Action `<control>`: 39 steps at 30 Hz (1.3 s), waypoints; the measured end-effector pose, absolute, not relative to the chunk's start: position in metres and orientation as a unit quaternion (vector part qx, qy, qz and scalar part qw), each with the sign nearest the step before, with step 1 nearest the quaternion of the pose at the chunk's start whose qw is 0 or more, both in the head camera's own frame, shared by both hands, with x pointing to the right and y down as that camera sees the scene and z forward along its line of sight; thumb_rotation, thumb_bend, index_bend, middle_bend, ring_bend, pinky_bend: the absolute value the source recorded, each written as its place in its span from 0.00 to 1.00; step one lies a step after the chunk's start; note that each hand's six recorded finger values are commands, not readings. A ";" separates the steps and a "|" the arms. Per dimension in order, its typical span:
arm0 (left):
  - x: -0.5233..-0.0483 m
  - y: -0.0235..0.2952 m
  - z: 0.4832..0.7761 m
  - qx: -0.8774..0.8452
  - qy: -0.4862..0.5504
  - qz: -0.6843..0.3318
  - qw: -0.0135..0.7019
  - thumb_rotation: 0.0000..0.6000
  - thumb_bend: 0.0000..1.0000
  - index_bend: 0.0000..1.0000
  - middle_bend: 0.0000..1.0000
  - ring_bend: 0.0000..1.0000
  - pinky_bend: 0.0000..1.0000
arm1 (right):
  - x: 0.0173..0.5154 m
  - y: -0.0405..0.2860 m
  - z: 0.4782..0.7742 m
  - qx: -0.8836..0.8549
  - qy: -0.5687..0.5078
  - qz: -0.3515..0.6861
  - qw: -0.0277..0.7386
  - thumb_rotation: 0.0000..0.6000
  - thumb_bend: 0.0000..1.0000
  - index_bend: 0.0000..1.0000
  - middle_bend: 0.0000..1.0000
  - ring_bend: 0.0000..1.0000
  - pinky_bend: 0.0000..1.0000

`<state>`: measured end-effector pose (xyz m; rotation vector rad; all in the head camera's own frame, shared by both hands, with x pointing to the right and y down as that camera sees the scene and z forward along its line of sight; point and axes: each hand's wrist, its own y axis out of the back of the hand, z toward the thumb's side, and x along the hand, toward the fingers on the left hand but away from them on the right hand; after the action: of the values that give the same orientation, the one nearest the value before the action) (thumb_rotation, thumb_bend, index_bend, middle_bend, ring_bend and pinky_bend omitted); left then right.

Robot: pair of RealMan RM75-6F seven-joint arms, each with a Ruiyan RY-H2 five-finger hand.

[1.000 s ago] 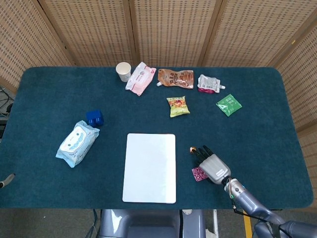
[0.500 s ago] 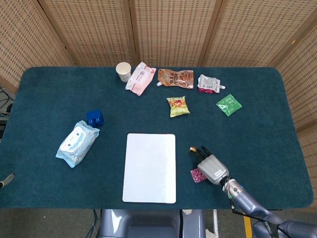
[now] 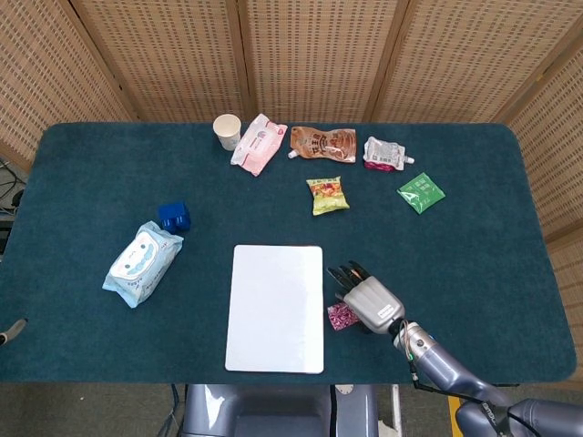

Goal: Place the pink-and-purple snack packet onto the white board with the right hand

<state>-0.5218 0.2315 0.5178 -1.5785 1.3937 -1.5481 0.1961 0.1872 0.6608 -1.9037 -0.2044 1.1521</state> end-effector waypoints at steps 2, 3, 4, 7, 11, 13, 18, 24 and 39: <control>-0.522 0.231 0.518 -0.583 0.516 -0.572 0.260 0.97 0.00 0.00 0.00 0.00 0.00 | 0.186 0.184 0.658 -0.770 -0.085 0.460 0.433 1.00 0.31 0.55 0.00 0.00 0.00; -0.522 0.231 0.518 -0.583 0.516 -0.572 0.260 0.97 0.00 0.00 0.00 0.00 0.00 | 0.179 0.182 0.657 -0.775 -0.086 0.456 0.429 1.00 0.31 0.55 0.00 0.00 0.00; -0.523 0.231 0.518 -0.583 0.516 -0.572 0.259 0.97 0.00 0.00 0.00 0.00 0.00 | 0.172 0.182 0.656 -0.779 -0.087 0.453 0.425 1.00 0.31 0.55 0.00 0.00 0.00; -0.524 0.231 0.518 -0.582 0.519 -0.571 0.257 0.97 0.00 0.00 0.00 0.00 0.00 | 0.152 0.183 0.657 -0.795 -0.090 0.445 0.403 1.00 0.31 0.55 0.00 0.00 0.00; -0.527 0.228 0.518 -0.580 0.522 -0.572 0.254 0.97 0.00 0.00 0.00 0.00 0.00 | 0.131 0.185 0.659 -0.800 -0.081 0.439 0.401 1.00 0.31 0.55 0.00 0.00 0.00; -0.528 0.228 0.518 -0.578 0.523 -0.574 0.252 0.97 0.00 0.00 0.00 0.00 0.00 | 0.119 0.187 0.659 -0.797 -0.074 0.433 0.414 1.00 0.31 0.55 0.00 0.00 0.00; -0.534 0.228 0.521 -0.574 0.524 -0.580 0.243 0.97 0.00 0.00 0.00 0.00 0.00 | 0.094 0.191 0.666 -0.790 -0.064 0.437 0.425 1.00 0.31 0.55 0.00 0.00 0.00; -0.535 0.228 0.520 -0.575 0.527 -0.577 0.241 0.97 0.00 0.00 0.00 0.00 0.00 | 0.076 0.188 0.671 -0.778 -0.072 0.452 0.431 1.00 0.09 0.14 0.00 0.00 0.00; -0.535 0.229 0.523 -0.577 0.522 -0.581 0.240 0.97 0.00 0.00 0.00 0.00 0.00 | 0.108 0.155 0.660 -0.736 -0.112 0.527 0.410 1.00 0.15 0.08 0.00 0.00 0.00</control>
<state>-0.5350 0.2295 0.5232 -1.5798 1.4280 -1.5898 0.1076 0.1545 0.6599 -1.8533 -0.2817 1.3269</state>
